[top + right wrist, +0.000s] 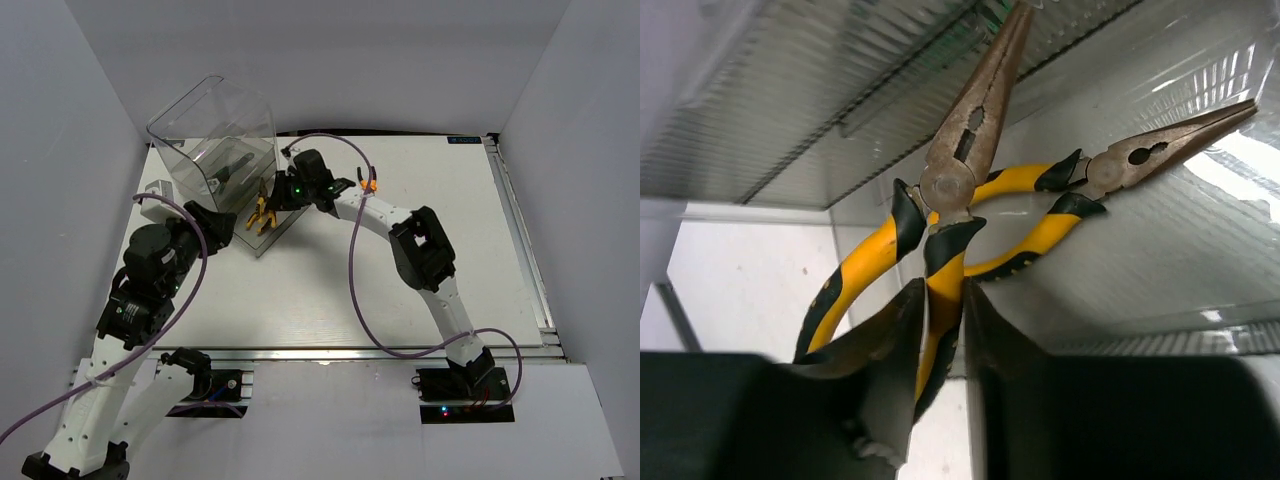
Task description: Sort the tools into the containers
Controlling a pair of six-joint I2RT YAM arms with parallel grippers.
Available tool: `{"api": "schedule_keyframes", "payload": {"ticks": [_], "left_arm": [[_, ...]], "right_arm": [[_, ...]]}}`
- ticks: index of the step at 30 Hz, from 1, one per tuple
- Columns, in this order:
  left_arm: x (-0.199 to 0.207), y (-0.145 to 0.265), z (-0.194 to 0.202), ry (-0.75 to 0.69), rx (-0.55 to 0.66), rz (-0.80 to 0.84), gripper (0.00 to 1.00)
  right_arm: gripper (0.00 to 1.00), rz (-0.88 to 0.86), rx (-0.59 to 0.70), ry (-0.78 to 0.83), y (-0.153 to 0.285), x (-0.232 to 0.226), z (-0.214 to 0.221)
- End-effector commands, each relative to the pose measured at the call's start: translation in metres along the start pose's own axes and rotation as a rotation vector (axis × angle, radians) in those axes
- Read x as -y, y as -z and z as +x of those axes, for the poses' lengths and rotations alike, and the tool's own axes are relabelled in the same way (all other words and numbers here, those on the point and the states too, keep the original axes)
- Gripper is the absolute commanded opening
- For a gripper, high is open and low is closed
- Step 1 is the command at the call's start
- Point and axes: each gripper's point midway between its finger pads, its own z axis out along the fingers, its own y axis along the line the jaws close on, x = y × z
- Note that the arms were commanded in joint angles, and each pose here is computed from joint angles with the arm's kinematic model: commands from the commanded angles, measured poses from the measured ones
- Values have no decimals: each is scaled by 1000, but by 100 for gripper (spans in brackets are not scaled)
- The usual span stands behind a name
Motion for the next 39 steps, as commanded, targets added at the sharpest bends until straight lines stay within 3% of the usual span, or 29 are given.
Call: {"api": "schedule_keyframes", "payload": {"ticks": [1,5,7,9,13,17,20,23,25,28,34,39], "left_arm": [[4,4,-14,10,20,-13,58],[6,2,-16,15,19,-12,58],[5,0,-13,15,11,-16,58],[5,-2,-14,13,14,-16,58],[8,-8,-15,-15,12,-6,59],[6,-17,-7,-29,-8,-3,60],[6,-22,-2,-25,-9,13,60],[4,-26,6,-22,-21,18,61],[4,-29,8,-22,-24,19,61],[3,-35,13,-26,-39,20,62],[5,-45,18,-34,-65,27,62],[6,-50,20,-38,-81,29,62]], "right_arm": [[31,-62,179,31,-6,-24,-46],[52,-62,185,71,-7,-22,-46],[57,-73,192,97,-3,-25,-48],[57,-100,200,126,6,-32,-53],[57,-167,214,334,31,-41,-66],[58,-45,191,575,57,18,-84],[61,138,129,583,76,88,-87],[75,422,117,519,101,164,-92],[79,595,125,448,120,205,-101],[84,705,141,389,135,239,-104],[78,818,150,320,145,286,-102],[67,837,145,288,139,309,-97]]}}
